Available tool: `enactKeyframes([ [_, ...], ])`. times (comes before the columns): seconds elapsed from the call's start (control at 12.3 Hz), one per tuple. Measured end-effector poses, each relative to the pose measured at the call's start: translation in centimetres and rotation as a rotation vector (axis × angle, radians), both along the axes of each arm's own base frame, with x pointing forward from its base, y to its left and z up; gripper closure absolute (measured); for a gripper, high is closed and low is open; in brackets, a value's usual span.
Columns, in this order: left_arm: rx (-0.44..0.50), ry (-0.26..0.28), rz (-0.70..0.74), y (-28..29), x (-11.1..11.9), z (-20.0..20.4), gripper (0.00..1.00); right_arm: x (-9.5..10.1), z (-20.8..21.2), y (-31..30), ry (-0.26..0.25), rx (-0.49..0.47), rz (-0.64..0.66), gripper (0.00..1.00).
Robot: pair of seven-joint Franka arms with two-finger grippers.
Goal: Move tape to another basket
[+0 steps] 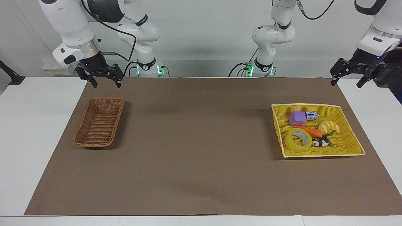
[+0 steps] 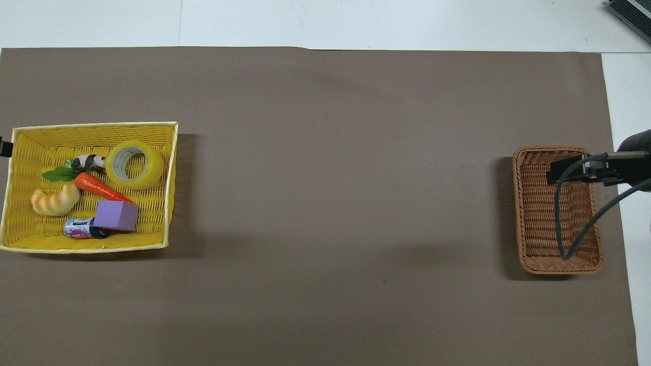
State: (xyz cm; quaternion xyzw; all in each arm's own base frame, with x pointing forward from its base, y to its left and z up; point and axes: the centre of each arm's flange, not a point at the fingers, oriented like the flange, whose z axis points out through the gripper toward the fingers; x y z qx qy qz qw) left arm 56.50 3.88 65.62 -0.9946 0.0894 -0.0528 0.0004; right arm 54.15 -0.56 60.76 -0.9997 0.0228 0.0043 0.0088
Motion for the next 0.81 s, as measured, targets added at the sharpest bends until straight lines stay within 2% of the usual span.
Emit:
enactKeyframes([
  [0.41,0.000,0.004,-0.012,-0.6,1.6,-8.4,0.00,0.0,0.0,0.0,0.000,0.000,0.000,0.00],
  [0.81,0.004,-0.028,-0.015,-0.9,2.2,-17.7,0.00,0.0,0.0,0.0,0.000,0.000,0.000,0.00],
])
